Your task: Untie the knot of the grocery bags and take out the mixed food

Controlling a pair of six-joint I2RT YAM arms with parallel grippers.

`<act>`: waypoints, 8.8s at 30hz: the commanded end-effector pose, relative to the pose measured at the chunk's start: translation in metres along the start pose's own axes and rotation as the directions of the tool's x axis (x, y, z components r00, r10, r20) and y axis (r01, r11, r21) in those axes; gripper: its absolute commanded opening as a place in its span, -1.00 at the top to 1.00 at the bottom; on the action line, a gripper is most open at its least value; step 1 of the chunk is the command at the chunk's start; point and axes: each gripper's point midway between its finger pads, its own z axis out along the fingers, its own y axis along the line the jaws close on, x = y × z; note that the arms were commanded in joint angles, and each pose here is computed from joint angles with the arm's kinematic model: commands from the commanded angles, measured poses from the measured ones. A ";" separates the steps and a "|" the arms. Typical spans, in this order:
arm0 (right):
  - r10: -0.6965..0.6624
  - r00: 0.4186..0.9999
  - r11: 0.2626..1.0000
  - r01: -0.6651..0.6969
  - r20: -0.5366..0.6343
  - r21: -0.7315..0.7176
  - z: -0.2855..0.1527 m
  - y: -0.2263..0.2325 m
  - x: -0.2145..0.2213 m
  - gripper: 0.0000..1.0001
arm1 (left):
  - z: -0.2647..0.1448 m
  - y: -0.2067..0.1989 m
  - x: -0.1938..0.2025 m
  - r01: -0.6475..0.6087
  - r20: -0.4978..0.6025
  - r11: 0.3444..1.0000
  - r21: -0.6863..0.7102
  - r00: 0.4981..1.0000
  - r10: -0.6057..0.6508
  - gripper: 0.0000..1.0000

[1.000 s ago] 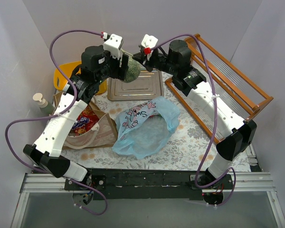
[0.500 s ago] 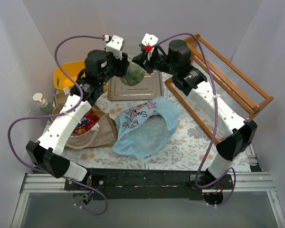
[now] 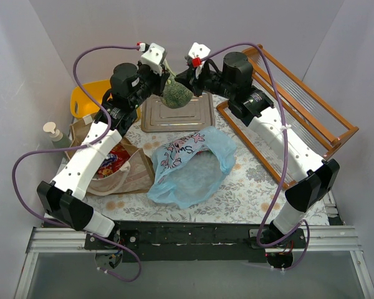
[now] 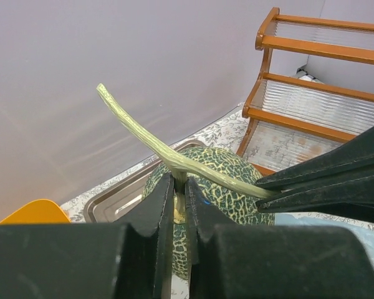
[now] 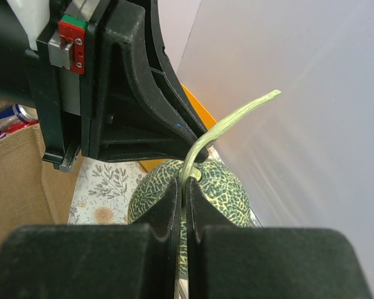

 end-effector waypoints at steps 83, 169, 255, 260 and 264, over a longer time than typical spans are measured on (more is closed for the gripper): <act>-0.093 0.880 0.994 0.112 -0.465 0.013 -0.126 0.083 0.138 0.39 | -0.121 -0.161 0.155 0.183 -0.436 0.745 0.641 0.886 0.157 -0.96; 0.348 0.799 0.921 -0.389 -0.490 0.020 0.017 0.156 0.336 -0.89 | -0.140 -0.047 0.298 0.042 -0.782 0.999 -0.003 0.623 -0.029 -0.22; 0.552 0.797 0.814 -0.450 -0.245 0.368 0.041 -0.088 0.390 -0.96 | -0.236 -0.135 0.338 0.413 -0.858 0.798 0.440 0.456 0.237 0.79; 0.529 0.825 0.826 -0.446 -0.201 0.345 0.044 -0.101 0.350 -0.96 | -0.236 -0.135 0.335 0.403 -0.847 0.797 0.451 0.474 0.240 0.79; 0.500 0.843 0.833 -0.405 -0.198 0.377 0.031 -0.110 0.315 -0.96 | -0.231 -0.134 0.328 0.382 -0.825 0.793 0.474 0.507 0.249 0.78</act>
